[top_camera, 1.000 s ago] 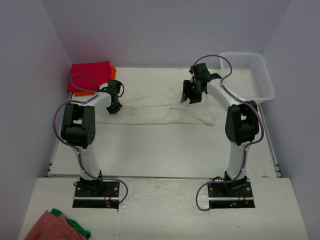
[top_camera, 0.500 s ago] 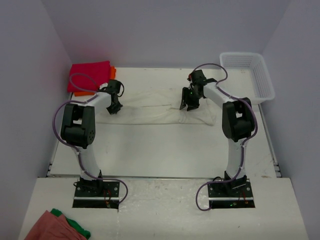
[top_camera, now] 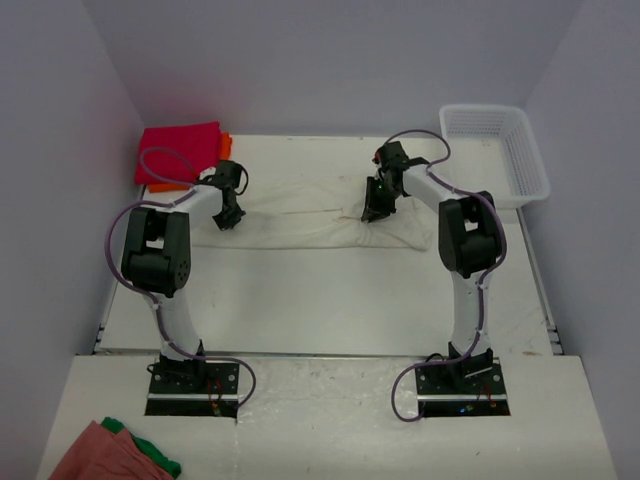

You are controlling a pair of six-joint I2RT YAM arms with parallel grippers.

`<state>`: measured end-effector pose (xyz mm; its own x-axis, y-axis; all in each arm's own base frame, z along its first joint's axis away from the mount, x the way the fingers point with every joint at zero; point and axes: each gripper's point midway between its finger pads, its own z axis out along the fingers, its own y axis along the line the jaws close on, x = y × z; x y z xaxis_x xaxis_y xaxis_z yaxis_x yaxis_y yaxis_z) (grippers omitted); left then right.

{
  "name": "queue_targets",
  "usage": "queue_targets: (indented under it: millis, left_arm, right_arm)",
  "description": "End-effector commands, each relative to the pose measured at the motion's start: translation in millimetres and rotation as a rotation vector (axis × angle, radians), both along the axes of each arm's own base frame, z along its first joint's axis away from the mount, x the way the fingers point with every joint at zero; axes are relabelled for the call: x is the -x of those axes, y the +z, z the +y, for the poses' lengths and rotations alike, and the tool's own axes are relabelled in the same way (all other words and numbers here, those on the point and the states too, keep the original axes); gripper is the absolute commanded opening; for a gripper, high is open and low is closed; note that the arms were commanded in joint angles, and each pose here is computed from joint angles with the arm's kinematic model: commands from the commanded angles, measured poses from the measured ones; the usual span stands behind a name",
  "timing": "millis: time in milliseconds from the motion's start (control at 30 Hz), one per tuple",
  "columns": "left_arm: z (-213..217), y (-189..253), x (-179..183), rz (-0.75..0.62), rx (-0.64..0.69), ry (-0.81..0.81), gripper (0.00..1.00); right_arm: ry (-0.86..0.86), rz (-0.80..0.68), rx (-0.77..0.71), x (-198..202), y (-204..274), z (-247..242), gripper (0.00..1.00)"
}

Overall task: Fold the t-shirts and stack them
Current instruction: Fold the other side of the tshirt into a rectangle

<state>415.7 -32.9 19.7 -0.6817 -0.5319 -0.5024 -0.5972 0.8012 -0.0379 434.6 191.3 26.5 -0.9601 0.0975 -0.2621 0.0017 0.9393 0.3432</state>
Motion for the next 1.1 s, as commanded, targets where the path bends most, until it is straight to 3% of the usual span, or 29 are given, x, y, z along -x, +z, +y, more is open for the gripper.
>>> queue_targets:
  millis: [0, 167, 300, 500, 633, 733, 767, 800, 833, 867, 1033, 1067]
  left_arm:
    - [-3, 16, -8, -0.053, 0.003, -0.019, 0.00]
    - [-3, 12, -6, -0.043, 0.004, -0.023, 0.00]
    - [-3, 15, -7, -0.050, 0.002, -0.022, 0.00]
    - [-2, 14, -7, -0.049, 0.003, -0.022, 0.00]
    - [-3, 12, -6, -0.045, 0.001, -0.022, 0.00]
    - [-2, 10, -5, -0.053, 0.000, -0.016, 0.00]
    - [-3, 10, -5, -0.057, 0.005, -0.018, 0.00]
    - [-3, 9, -5, -0.056, 0.009, -0.017, 0.00]
    - [-4, 9, -5, -0.055, 0.014, -0.019, 0.00]
    - [-6, 10, -5, -0.055, 0.024, -0.028, 0.00]
    - [-7, 19, -4, -0.082, 0.026, -0.028, 0.00]
    - [-8, 22, -5, -0.088, 0.027, -0.029, 0.00]
  right_arm:
    - [0.007, -0.052, -0.036, -15, 16, 8, 0.23]
    - [0.010, -0.074, -0.017, -16, 24, 6, 0.19]
    - [0.021, -0.070, -0.013, -15, 23, 7, 0.01]
    - [0.033, -0.106, -0.003, -18, 30, 9, 0.00]
    - [0.068, -0.188, 0.001, -32, 50, 18, 0.00]
    - [0.184, -0.410, -0.042, -72, 118, 48, 0.00]
    - [0.209, -0.479, -0.073, -83, 142, 58, 0.33]
    - [0.206, -0.625, -0.127, -102, 194, 69, 0.53]
    - [0.225, -0.675, -0.172, -103, 214, 75, 0.72]
    - [0.291, -0.711, -0.243, -95, 234, 86, 0.85]
    - [0.260, -0.722, -0.142, -75, 251, 76, 0.99]
    - [0.256, -0.646, -0.091, -58, 210, 70, 0.99]
